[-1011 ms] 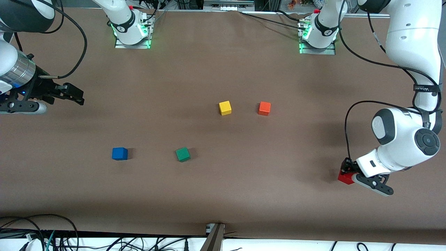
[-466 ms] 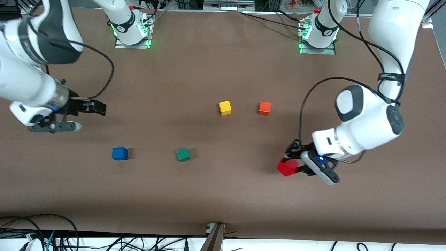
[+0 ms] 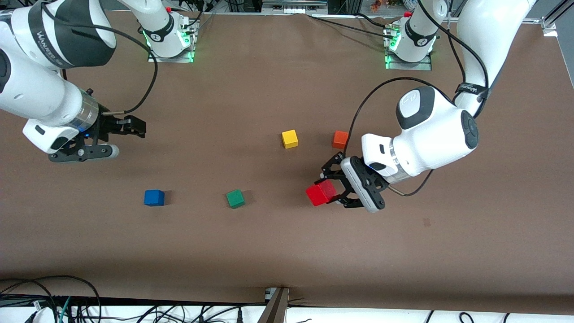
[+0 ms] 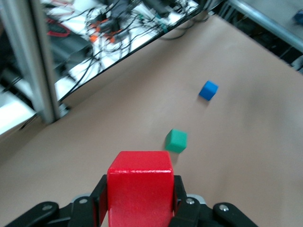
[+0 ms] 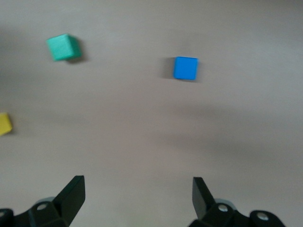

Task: Pass red block to right arm, stack on blue
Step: 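Lift the red cube with the left gripper while the right gripper approaches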

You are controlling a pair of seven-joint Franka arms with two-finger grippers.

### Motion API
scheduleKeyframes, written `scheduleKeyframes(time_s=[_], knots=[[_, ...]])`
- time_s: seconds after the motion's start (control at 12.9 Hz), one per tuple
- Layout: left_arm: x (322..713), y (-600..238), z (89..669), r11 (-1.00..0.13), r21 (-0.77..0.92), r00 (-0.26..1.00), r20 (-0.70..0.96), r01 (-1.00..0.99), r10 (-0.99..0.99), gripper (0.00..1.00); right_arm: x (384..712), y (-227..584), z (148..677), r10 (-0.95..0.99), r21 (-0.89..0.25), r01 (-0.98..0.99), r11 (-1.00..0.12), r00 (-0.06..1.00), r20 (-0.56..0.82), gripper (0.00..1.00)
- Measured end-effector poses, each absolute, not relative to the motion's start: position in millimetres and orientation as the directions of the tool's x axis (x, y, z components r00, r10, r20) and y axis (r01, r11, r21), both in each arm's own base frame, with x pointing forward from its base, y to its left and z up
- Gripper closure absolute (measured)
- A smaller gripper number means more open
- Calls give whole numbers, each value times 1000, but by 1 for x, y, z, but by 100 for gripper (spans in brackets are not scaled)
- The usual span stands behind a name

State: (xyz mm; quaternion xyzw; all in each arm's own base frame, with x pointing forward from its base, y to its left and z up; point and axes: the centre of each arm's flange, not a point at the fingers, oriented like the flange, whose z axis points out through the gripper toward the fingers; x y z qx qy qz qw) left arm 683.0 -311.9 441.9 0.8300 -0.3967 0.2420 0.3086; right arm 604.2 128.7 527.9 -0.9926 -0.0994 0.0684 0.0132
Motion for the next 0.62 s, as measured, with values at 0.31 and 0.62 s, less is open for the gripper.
scheduleKeyframes(time_s=[0.31,0.62], knots=[[676,-331,444,-376,347,497,742,-859,-449,44,609,128,513,204,-383,126,-915,964,-170,0],[663,-356,464,-340,331,456,787,-880,-416,44,637,123,460,138,-702,-87,-707,957,-257,0]])
